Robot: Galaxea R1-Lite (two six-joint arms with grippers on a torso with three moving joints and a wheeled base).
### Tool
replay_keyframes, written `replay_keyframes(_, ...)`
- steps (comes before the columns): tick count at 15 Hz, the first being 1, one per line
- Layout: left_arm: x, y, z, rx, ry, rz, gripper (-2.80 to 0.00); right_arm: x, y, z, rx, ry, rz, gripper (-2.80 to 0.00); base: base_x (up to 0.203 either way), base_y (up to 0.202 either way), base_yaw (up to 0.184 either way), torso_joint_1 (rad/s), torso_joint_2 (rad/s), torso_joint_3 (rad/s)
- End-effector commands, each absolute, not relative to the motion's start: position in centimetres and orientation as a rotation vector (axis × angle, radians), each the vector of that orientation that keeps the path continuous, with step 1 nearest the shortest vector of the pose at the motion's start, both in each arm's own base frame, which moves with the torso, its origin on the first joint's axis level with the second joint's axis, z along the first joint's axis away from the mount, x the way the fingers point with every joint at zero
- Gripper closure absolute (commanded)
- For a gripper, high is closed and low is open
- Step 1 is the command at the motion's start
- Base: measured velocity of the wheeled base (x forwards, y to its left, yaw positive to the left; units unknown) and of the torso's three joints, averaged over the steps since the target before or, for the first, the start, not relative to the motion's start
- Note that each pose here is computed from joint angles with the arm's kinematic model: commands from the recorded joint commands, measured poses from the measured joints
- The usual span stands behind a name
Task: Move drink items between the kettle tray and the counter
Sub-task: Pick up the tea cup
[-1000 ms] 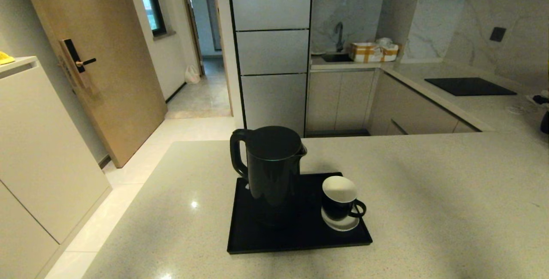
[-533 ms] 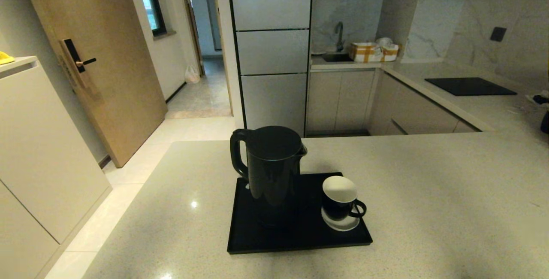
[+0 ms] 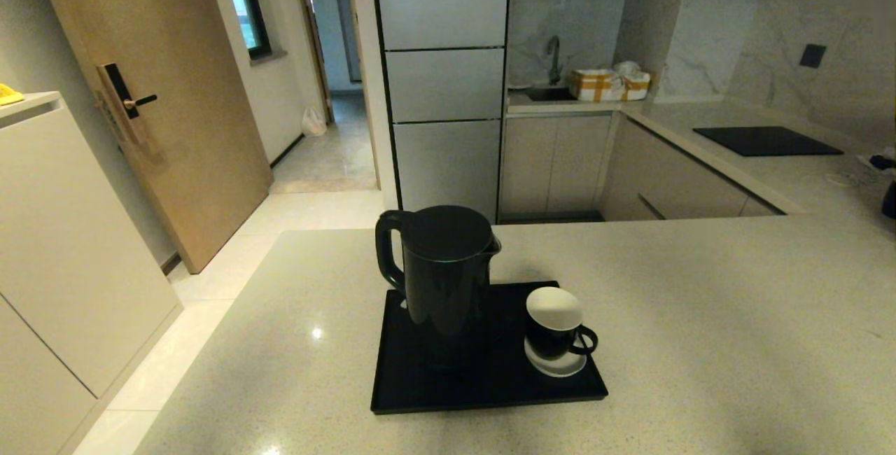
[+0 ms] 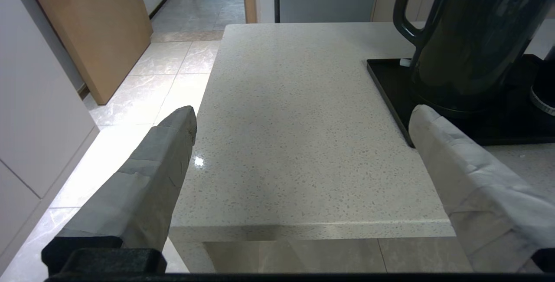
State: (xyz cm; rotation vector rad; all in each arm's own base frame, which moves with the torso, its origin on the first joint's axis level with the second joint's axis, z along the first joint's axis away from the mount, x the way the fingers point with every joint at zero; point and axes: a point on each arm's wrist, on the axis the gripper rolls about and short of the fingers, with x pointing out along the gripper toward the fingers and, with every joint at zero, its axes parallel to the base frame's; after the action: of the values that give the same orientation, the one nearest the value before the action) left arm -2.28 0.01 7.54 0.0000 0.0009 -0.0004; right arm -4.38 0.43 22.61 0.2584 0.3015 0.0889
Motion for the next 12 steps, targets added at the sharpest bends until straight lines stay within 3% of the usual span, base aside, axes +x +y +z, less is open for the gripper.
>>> replay_keyframes(1, -2.3, 0.0, 7.5, 0.0, 0.0, 0.0, -2.8, -4.1, 0.5, 21.9, 0.275, 0.379, 0.113, -2.8, 0.0, 0.0, 0.0, 0.0, 0.0, 0.0)
replay_keyframes(4, -2.3, 0.0, 7.5, 0.0, 0.0, 0.0, -2.8, -4.1, 0.6, 21.2, 0.32, 0.405, 0.133, -2.8, 0.0, 0.0, 0.0, 0.0, 0.0, 0.0)
replay_keyframes(5, -2.3, 0.0, 7.5, 0.0, 0.0, 0.0, -2.8, -4.0, 0.6, 20.6, 0.328, 0.423, 0.132, 0.0, 0.0, 0.0, 0.0, 0.0, 0.0, 0.0)
replay_keyframes(12, -2.3, 0.0, 7.5, 0.0, 0.0, 0.0, -2.8, -3.2, 0.6, 19.0, 0.323, 0.505, 0.143, 0.0, 0.0, 0.0, 0.0, 0.0, 0.0, 0.0)
